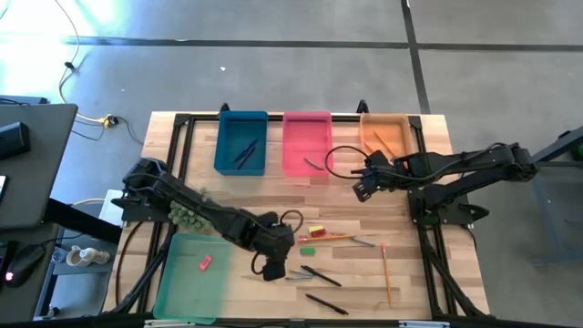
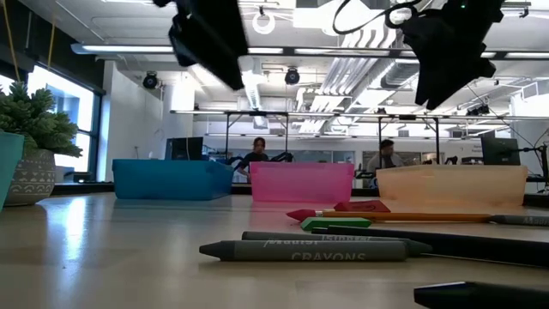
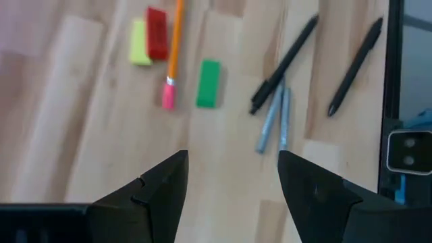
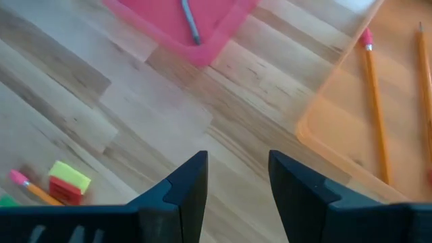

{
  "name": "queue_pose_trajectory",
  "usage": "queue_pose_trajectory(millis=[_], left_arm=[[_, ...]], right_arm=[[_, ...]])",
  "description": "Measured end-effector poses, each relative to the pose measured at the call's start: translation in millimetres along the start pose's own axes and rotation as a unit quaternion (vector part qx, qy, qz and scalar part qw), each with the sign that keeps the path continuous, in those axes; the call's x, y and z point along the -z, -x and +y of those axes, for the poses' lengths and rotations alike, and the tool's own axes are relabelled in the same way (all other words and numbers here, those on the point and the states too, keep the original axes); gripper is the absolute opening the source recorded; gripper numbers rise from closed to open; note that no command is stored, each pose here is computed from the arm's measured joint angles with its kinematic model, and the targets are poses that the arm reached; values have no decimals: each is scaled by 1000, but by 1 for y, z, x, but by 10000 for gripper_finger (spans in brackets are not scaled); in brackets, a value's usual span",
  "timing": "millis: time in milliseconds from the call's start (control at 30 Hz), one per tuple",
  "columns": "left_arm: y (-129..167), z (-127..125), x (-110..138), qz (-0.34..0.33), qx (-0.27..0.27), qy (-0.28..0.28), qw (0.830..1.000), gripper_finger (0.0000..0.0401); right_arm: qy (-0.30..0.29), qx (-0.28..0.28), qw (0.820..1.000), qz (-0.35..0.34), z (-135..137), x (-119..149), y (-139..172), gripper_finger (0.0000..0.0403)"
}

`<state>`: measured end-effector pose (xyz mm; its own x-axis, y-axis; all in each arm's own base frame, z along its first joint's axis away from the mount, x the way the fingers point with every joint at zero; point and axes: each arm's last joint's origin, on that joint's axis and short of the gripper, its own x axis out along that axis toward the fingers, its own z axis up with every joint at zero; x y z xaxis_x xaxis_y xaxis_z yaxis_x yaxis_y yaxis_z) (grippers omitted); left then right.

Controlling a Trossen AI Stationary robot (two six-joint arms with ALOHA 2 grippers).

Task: Sort crayons/erasers/pens/pencils in bins
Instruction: Put the gray crayon into the pink bin

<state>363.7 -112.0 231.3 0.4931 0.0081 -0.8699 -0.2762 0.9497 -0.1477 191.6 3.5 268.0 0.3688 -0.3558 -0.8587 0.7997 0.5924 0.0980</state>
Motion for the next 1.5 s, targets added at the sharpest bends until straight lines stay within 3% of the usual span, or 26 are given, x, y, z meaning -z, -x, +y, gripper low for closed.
queue_pose_trajectory(millis=[500,767,1500], left_arm=[[-33,-32,19,-2,18,13,1000,216],[-40,-38,24,-12,16,19,1000,216],[-85,-71,56,-10,36,-6,999,216]], right_arm=[[-8,17,1000,-6,-8,-11,-5,149],[0,20,1000,-8,-11,-14,-7,149],[8,19,1000,-7,-11,-15,-7,149]])
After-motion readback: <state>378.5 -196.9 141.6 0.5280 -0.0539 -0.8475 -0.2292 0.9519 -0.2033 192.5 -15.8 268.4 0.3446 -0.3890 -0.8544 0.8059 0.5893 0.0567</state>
